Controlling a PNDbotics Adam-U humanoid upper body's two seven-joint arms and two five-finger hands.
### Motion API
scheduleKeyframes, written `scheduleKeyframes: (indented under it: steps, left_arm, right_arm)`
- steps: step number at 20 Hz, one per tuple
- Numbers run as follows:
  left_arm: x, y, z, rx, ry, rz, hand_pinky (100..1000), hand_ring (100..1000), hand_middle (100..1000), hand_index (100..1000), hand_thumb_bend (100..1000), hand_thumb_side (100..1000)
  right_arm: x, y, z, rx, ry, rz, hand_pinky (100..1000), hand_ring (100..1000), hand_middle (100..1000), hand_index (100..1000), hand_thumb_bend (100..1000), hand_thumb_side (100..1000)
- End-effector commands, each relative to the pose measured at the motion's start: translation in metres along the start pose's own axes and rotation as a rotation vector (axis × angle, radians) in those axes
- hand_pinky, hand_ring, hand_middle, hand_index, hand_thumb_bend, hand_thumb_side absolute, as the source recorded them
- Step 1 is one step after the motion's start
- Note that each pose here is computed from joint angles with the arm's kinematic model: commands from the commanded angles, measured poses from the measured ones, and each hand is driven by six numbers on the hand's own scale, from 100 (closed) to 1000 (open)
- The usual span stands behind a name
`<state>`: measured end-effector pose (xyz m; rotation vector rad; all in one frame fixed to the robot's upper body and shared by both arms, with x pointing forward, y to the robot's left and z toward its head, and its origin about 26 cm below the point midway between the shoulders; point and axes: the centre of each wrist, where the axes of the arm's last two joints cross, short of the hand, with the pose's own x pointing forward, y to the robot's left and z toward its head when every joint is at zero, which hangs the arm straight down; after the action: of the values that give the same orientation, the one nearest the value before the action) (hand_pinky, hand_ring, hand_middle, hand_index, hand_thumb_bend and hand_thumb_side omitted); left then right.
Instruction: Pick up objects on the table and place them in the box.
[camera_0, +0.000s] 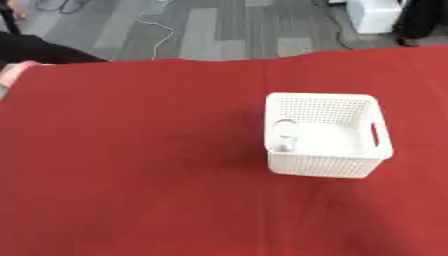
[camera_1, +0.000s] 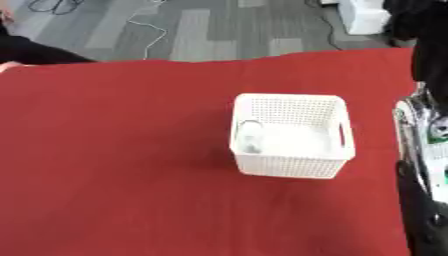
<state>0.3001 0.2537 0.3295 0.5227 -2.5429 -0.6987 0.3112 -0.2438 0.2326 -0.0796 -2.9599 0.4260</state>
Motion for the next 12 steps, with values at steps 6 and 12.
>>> scheduleKeyframes:
  steps: [6,12]
  left_arm:
    - [-0.022,-0.061,0.055,0.338,-0.099,0.364,453,536,705,773,100,846]
    - [-0.017,-0.088,0.064,0.352,-0.285,0.506,481,539,708,765,100,844]
  right_arm:
    - [0.004,-0.021,0.004,-0.032,-0.003,0.108,305,321,311,506,100,973]
    - [0.004,-0.027,0.010,-0.146,-0.001,0.119,308,320,306,499,100,974]
